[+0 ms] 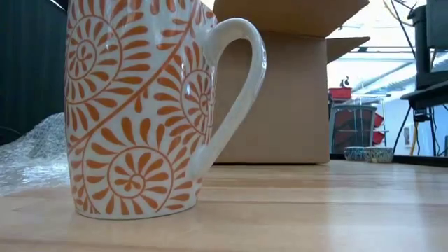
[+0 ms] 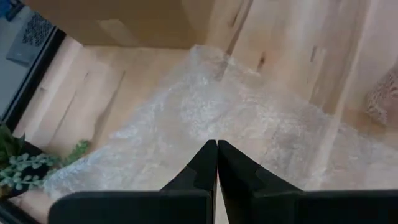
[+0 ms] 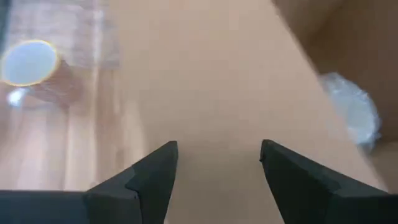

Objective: Wrap mug
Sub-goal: Wrap the orange mug with bubble wrap

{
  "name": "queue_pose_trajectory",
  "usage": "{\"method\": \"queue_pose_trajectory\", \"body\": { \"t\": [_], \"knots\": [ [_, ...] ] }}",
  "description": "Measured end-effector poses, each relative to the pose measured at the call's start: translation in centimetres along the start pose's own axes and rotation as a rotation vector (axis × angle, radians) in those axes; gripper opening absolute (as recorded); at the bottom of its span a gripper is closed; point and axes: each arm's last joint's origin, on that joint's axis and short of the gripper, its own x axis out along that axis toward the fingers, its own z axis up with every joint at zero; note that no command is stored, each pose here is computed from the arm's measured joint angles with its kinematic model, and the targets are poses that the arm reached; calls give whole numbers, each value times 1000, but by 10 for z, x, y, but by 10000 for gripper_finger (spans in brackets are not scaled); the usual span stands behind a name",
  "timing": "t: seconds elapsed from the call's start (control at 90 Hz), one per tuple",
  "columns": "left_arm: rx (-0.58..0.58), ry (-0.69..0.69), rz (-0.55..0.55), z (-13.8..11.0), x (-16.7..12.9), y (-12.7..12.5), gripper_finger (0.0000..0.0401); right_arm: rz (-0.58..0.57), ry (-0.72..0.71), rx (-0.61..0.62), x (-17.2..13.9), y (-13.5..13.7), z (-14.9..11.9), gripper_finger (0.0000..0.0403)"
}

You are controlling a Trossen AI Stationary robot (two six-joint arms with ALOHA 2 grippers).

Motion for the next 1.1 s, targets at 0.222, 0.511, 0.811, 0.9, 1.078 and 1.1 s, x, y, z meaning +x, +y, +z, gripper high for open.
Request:
{"method": "queue_pose_trajectory", "body": {
  "t": [0.222,0.511,0.811,0.9,1.078,1.1],
  "knots": [
    [-37,0,-1,0,0,0,0,-10,32,64,10,28,-29,217],
    [-71,61,-83,-9,17,-10,0,38,55,140,37,71,-62,217],
    [-72,167,-230,-46,59,-27,0,261,-103,178,54,145,-59,217],
    [-73,173,-236,-54,70,-27,0,279,-124,103,75,169,-62,217],
    [-86,152,-284,-62,81,-31,23,324,-233,-84,125,200,-58,217],
    [-88,149,-288,-63,82,-31,28,351,-269,-109,130,203,-54,217]
  ]
}}
